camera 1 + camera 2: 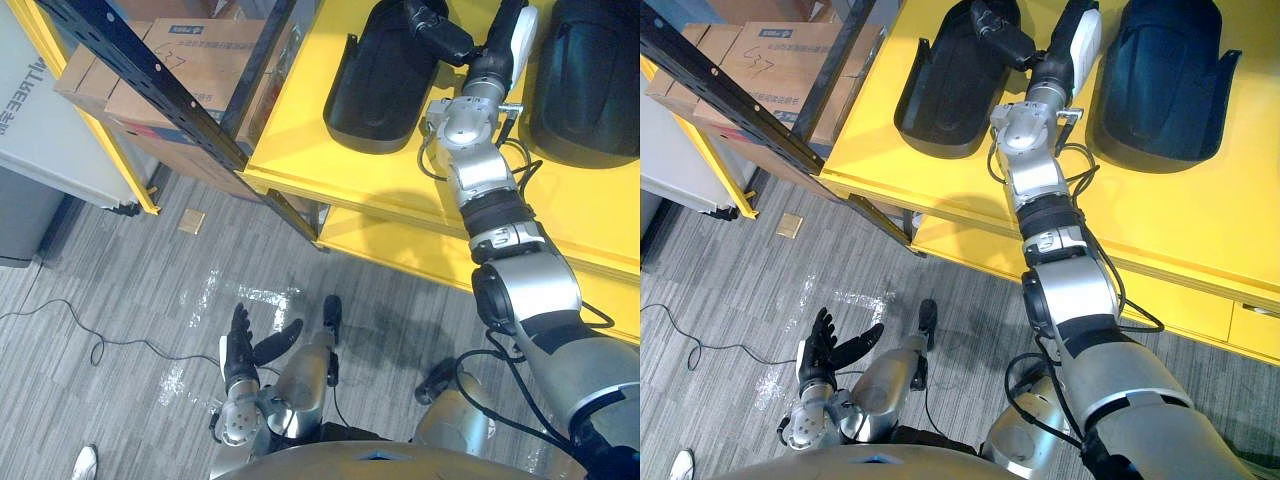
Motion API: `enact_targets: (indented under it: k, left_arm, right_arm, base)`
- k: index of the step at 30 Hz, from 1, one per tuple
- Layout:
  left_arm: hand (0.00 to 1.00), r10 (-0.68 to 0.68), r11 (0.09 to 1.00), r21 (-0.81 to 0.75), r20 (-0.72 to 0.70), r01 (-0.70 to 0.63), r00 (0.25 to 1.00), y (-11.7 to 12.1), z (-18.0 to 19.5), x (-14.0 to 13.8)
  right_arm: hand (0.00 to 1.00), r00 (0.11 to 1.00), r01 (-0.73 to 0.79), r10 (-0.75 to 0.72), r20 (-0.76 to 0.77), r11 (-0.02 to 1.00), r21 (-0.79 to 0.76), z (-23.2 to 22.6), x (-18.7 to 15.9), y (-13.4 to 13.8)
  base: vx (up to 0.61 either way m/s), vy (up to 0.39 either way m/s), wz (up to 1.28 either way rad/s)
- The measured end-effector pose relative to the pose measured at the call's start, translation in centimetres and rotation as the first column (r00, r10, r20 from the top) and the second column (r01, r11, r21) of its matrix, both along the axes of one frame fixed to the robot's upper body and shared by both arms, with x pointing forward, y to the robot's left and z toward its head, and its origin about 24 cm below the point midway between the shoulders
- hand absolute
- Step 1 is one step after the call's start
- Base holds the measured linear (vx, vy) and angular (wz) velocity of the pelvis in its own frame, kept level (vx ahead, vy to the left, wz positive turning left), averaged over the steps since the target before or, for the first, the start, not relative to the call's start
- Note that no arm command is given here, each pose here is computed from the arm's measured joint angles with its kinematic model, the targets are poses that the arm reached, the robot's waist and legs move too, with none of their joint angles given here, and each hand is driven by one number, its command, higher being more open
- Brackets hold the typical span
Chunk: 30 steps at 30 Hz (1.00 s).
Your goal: Walk over and take three plastic housings, then place them on the shelf
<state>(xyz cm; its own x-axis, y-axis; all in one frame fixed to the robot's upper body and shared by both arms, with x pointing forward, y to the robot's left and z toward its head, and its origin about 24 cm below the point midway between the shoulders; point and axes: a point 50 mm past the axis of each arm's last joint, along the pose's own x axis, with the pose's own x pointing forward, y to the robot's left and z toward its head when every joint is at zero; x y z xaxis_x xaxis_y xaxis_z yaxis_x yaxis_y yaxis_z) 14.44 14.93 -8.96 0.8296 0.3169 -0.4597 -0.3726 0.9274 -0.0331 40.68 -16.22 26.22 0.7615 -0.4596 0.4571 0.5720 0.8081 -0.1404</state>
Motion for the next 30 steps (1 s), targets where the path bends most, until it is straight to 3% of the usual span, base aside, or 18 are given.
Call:
enact_targets:
  k: [13,23,30]
  left_arm:
    - [1.0,-0.023,1.0,-0.015,0.033,0.024,0.999,0.2,-0.1,0.7]
    - [1.0,-0.017,0.999,-0.038,0.037,0.018,0.999,0.4,0.0,0.9]
    - [1.0,-0.027,0.999,-0.045,0.038,0.029,0.999,0.4,-0.1,0.9]
  right_arm:
    - [1.0,0.997,0.061,-0.062,0.046,0.998,0.03,0.2,-0.3,-0.4]
    - [1.0,0.987,0.134,-0.139,0.074,0.989,0.067,1.1,-0.5,-2.3]
    - [1.0,0.987,0.117,-0.123,0.106,0.991,0.068,1.4,-0.5,-2.4]
  base:
    - [0.0,-0.044,-0.02]
    - [-0.01,-0.024,0.04]
    - [0.01,-0.045,-0.02]
